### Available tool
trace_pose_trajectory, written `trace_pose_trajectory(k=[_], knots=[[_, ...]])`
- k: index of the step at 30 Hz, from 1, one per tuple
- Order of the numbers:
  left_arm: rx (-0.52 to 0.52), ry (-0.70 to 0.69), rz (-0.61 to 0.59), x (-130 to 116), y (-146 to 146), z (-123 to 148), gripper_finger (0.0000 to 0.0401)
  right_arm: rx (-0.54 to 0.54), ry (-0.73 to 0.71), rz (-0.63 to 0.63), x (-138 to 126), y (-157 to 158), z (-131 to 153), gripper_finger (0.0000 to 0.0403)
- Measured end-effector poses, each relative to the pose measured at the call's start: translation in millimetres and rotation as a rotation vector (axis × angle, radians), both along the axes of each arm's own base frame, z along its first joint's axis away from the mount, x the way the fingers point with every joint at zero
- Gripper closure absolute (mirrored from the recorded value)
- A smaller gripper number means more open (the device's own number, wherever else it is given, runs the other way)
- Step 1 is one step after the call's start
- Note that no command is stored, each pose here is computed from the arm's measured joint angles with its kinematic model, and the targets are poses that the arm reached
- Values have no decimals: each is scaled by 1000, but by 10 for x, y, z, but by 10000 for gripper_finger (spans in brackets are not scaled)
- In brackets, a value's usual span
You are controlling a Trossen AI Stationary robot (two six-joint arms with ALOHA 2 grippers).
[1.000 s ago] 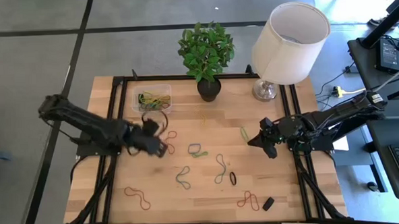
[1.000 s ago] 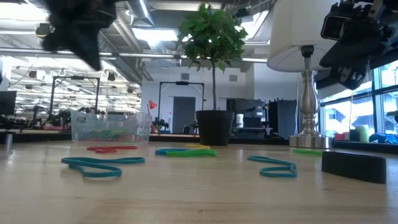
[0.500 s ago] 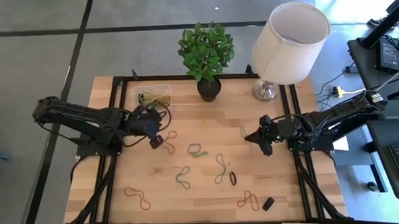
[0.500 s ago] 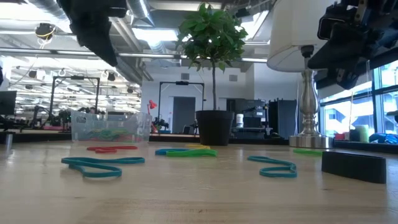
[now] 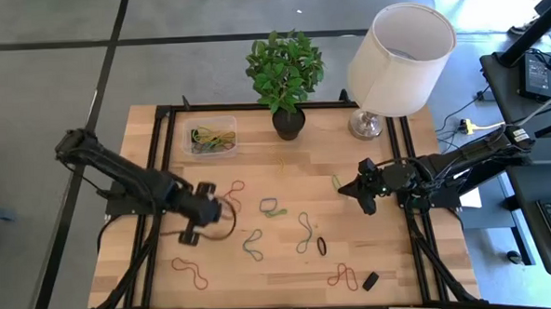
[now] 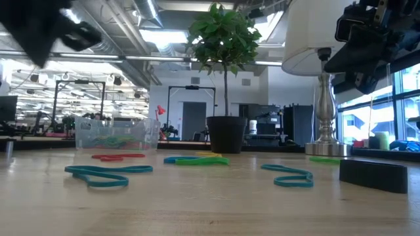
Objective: Pick and place rubber bands into bin
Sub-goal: Put the red rubber band into the transparent bin
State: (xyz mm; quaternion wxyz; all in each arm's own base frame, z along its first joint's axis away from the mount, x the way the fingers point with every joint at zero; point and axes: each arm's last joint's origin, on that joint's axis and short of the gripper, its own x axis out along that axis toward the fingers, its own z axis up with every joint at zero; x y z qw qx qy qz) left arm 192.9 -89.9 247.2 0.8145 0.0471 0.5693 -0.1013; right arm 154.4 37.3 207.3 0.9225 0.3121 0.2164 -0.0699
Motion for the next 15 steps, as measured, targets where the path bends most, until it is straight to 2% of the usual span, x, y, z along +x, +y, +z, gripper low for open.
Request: trace_pose_trajectory(k=[6,15], knots=[[13,131,-24,18,-407,-238,377,-3,1,1,0,0,-1,386],[48,235,-34,37,-884,-468,290,-47,1,23,-1,0,-1,386]])
